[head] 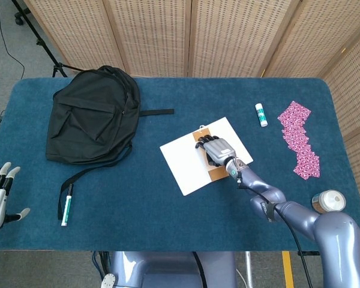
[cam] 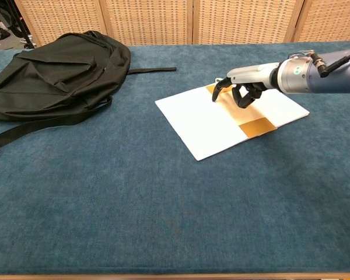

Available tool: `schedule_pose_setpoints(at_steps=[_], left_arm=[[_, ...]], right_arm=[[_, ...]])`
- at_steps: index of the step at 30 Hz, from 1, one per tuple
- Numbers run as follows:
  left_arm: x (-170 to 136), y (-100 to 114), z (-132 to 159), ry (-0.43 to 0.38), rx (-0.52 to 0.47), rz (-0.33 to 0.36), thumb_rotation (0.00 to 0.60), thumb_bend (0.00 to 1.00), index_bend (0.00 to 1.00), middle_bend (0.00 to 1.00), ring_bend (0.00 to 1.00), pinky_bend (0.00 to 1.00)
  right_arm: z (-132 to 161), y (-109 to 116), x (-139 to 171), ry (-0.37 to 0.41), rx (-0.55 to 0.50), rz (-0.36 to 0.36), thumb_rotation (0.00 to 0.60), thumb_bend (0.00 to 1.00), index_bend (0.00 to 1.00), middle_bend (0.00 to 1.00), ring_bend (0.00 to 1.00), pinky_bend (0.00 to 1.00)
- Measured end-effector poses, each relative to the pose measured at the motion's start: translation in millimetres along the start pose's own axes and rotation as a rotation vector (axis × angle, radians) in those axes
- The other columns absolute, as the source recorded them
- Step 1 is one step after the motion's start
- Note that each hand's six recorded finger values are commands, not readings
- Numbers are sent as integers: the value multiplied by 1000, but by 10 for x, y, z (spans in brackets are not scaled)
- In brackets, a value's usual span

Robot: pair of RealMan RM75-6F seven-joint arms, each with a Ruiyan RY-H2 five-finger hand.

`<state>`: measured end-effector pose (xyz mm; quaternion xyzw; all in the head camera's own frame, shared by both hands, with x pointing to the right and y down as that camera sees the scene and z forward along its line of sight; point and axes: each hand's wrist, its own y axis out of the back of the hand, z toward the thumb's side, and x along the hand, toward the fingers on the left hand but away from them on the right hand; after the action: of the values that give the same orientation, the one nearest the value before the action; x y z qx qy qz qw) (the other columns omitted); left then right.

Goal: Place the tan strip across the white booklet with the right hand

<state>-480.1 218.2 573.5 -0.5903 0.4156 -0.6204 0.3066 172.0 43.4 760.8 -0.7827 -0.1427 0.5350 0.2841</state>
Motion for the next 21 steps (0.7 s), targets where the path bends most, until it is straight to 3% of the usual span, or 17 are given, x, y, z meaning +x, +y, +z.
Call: schedule_pose_setpoints(at_steps=[21], left_arm=[[2,-48,36,-3,8,-13,600,0,0,0,0,0]], right_arm=[[-230,39,152,-20,90,25,600,1000,277,240,34,163]])
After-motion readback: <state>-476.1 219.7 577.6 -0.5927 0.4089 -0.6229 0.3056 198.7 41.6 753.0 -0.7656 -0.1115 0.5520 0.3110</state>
